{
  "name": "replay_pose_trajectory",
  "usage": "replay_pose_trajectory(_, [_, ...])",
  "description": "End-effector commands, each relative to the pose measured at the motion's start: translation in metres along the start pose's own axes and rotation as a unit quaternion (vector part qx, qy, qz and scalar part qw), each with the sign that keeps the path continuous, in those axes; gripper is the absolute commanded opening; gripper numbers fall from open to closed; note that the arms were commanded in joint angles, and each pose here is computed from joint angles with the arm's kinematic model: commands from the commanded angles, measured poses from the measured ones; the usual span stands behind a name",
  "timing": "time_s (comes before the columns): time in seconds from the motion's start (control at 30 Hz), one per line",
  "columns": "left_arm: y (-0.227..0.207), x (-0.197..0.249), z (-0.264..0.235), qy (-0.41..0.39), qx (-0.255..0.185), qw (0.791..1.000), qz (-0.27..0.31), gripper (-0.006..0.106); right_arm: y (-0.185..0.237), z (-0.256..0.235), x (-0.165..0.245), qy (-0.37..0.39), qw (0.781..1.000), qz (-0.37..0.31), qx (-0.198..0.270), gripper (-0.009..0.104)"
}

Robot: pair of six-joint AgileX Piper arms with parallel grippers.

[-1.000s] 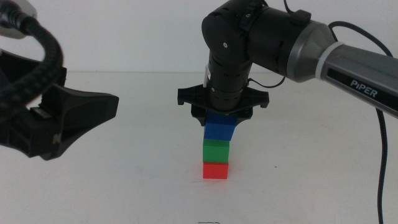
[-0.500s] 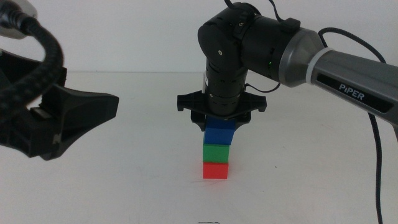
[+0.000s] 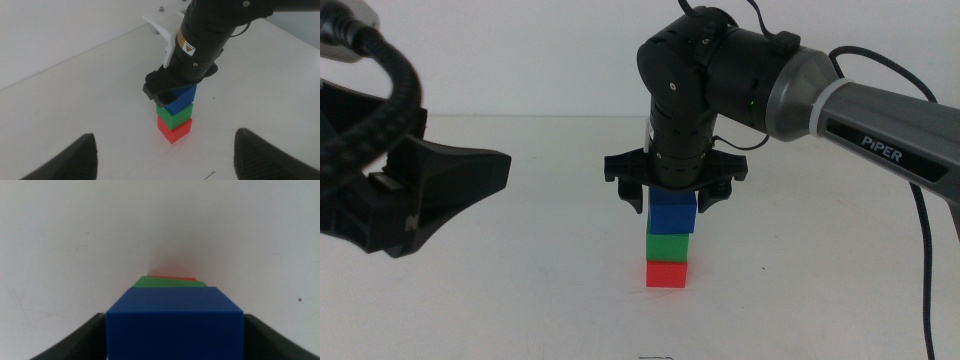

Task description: Stack red cubes first, then green, then blue cubes in a specific spot.

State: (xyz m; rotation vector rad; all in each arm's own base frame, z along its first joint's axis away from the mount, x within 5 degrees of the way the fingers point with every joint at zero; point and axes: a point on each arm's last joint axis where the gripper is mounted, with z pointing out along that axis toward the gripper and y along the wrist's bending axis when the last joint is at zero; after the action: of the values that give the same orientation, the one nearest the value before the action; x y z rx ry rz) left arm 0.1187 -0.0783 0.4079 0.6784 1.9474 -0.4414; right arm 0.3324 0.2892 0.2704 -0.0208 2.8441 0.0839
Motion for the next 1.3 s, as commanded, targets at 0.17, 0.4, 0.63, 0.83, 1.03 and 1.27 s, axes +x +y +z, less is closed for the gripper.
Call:
replay_pose_trajectory(0.17, [0.0, -0.013, -0.007, -0.05, -0.003, 0.999, -0.008, 0.094, -0.01, -0.044, -0.003, -0.022, 1.0, -0.01, -0.014, 0.069])
replay_pose_trajectory(0.4, [0.0, -0.013, -0.007, -0.05, -0.003, 0.999, -0.008, 0.094, -0.019, -0.082, -0.002, -0.058, 0.998, -0.011, -0.038, 0.069])
replay_pose_trajectory(0.63, [0.0, -0.013, -0.007, -0.05, -0.003, 0.999, -0.008, 0.094, -0.044, -0.14, 0.002, -0.124, 0.99, -0.048, -0.056, 0.069])
replay_pose_trajectory(0.83, [0.0, -0.013, -0.007, -0.05, -0.003, 0.999, -0.008, 0.094, -0.104, -0.206, 0.007, -0.194, 0.975, -0.08, -0.079, 0.069])
replay_pose_trajectory(1.03, [0.0, -0.013, -0.007, -0.05, -0.003, 0.999, -0.008, 0.094, -0.184, -0.233, 0.029, -0.27, 0.959, -0.064, -0.056, 0.069])
replay_pose_trajectory(1.27, [0.0, -0.013, -0.007, -0.05, -0.003, 0.999, -0.008, 0.094, -0.261, -0.241, 0.066, -0.384, 0.923, -0.025, -0.005, 0.069])
